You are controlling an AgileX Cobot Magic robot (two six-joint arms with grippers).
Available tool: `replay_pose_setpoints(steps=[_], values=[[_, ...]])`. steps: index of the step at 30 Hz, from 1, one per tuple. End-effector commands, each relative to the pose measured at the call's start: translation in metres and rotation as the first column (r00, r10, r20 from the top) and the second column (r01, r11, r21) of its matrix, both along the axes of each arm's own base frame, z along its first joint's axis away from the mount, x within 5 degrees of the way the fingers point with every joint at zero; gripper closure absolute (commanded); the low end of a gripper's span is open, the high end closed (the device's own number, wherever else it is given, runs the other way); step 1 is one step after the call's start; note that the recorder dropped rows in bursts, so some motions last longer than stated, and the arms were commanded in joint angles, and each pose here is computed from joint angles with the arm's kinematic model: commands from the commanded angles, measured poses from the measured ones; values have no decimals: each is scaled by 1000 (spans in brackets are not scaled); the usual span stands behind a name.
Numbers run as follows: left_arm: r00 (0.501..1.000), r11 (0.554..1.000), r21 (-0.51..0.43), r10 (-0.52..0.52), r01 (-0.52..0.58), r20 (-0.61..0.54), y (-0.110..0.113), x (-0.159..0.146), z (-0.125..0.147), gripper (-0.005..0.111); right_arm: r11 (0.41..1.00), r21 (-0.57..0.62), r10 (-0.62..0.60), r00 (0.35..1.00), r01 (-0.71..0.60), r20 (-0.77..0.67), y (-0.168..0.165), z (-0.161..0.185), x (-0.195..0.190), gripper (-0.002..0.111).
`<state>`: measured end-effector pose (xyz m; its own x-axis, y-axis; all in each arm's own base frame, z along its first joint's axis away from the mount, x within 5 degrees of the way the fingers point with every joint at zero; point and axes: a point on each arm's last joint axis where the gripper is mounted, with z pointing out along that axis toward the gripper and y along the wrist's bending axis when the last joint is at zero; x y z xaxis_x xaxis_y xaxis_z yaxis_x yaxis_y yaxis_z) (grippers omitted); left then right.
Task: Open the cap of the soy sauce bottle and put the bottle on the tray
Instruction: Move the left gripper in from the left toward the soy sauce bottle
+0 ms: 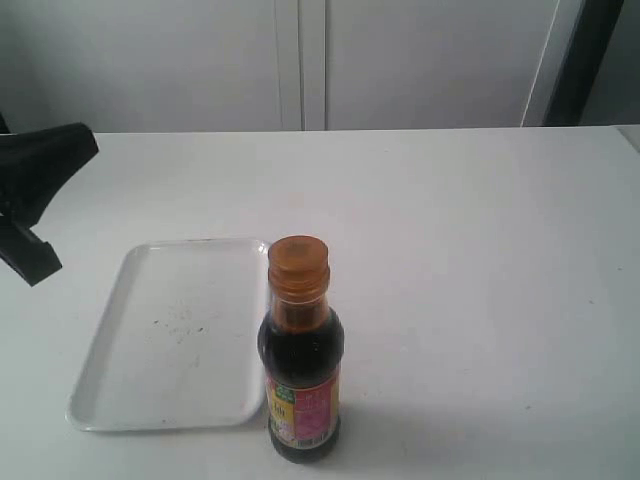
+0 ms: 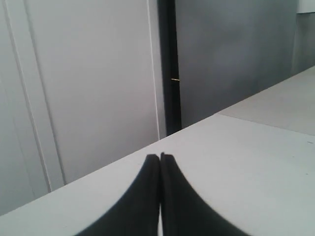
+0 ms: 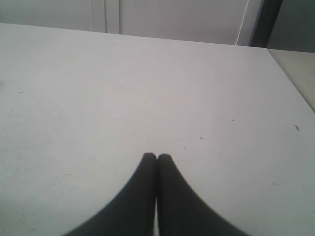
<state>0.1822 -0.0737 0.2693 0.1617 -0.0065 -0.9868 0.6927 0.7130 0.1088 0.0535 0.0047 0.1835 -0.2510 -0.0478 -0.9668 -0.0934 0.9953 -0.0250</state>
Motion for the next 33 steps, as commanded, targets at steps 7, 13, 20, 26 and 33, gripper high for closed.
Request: replay_pose_setpoints(steps=[7,13,20,26,33], values=[[983,983,-28,-184,183,-23,-30,-2,6,106,1000,4,-7,1000,7,8,0,-1,0,108],[967,967,-38,-254,253,-34,-43,-6,6,62,1000,4,-7,1000,7,8,0,-1,0,108],[939,936,-141,-335,323,-73,-59,-12,16,9,1000,4,-7,1000,7,8,0,-1,0,108],[896,894,-192,-430,406,-107,-71,-16,29,2,1000,4,-7,1000,7,8,0,-1,0,108],[851,851,-124,-521,511,-69,-89,-28,31,2,1000,4,-7,1000,7,8,0,-1,0,108]])
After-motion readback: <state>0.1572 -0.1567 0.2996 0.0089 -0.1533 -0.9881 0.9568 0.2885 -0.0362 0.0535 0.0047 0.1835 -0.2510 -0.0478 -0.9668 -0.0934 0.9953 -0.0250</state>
